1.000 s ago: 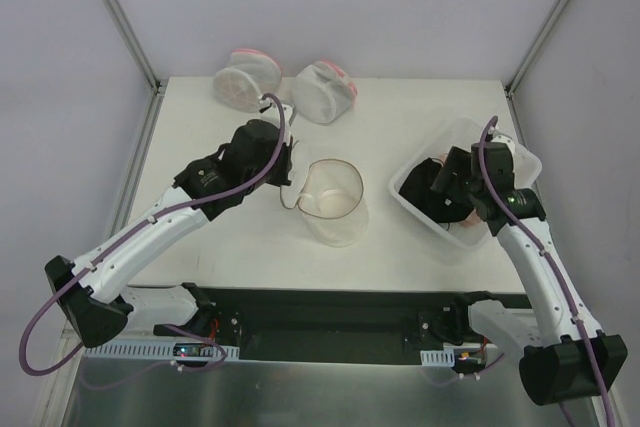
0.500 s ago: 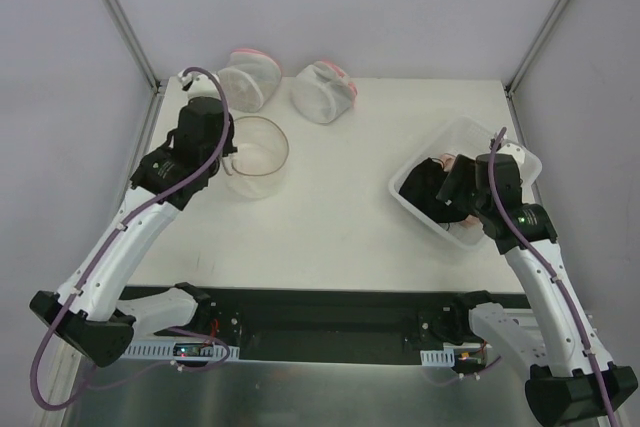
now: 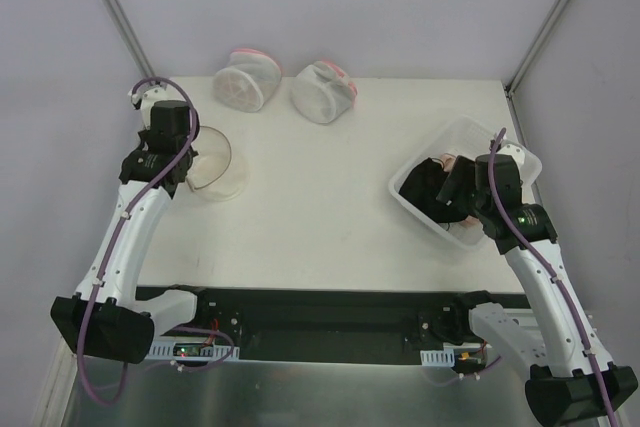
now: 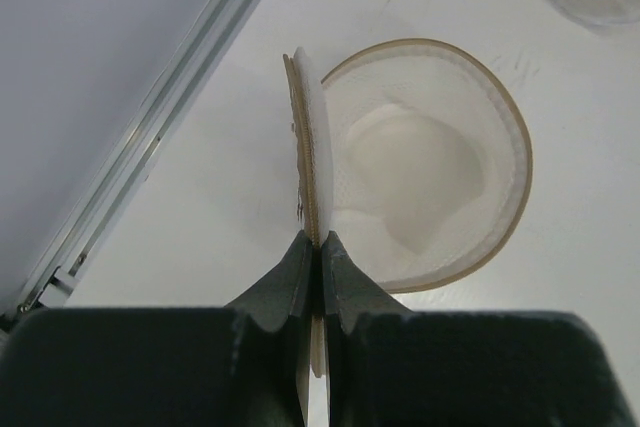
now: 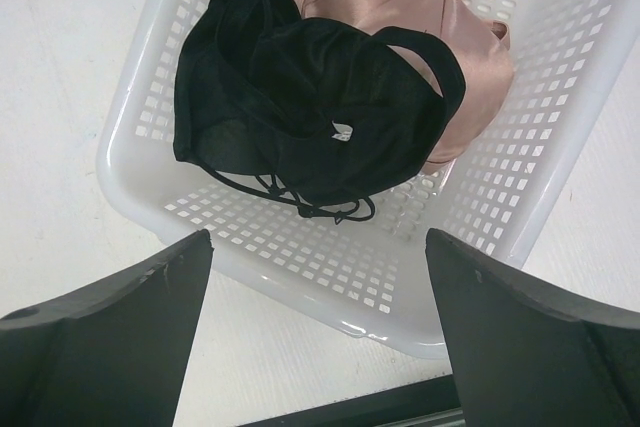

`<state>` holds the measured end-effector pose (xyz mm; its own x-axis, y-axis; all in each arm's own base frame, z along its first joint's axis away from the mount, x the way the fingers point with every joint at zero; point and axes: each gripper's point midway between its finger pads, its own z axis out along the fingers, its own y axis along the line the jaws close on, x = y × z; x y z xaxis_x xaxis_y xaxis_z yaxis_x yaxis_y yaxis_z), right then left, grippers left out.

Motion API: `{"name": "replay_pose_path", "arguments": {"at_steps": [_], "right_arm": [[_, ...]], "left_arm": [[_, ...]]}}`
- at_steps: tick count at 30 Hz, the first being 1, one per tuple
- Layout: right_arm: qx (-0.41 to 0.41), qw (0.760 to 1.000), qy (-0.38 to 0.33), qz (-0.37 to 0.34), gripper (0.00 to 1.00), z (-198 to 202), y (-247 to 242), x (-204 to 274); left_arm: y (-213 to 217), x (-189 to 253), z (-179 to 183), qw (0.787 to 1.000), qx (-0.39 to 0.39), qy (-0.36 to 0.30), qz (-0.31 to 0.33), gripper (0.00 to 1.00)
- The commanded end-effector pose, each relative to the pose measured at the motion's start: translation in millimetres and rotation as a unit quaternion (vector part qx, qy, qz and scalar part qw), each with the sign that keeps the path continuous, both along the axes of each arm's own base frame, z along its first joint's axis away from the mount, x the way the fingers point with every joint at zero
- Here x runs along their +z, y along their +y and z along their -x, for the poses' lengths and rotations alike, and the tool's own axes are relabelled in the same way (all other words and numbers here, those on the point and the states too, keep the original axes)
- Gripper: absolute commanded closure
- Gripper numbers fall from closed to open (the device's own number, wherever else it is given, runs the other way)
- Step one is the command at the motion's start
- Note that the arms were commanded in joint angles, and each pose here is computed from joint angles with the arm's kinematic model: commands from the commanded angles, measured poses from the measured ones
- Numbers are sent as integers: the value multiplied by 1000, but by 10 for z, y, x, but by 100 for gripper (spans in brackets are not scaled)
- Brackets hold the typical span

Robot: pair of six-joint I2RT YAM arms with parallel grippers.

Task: Unzip the laundry bag and remove the bra

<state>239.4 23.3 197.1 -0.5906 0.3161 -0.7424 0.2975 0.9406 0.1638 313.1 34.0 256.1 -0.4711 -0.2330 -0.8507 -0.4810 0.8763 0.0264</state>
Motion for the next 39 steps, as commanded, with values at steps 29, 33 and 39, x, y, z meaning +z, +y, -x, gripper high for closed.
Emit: {"name": "replay_pose_path", "arguments": {"at_steps": [29,33,39], "right_arm": [[33,999,29,9,2,-54,159,64],[33,999,37,21,2,-33,152,24],[37,998,43,19,2,-70,179,-16]], "left_arm": [[-1515,-53,384,940,-303,10,155,1],[-1631,-237,424,932,-318,29,171,1],[-1707,-450,397,929,-318,58,179,1]]}}
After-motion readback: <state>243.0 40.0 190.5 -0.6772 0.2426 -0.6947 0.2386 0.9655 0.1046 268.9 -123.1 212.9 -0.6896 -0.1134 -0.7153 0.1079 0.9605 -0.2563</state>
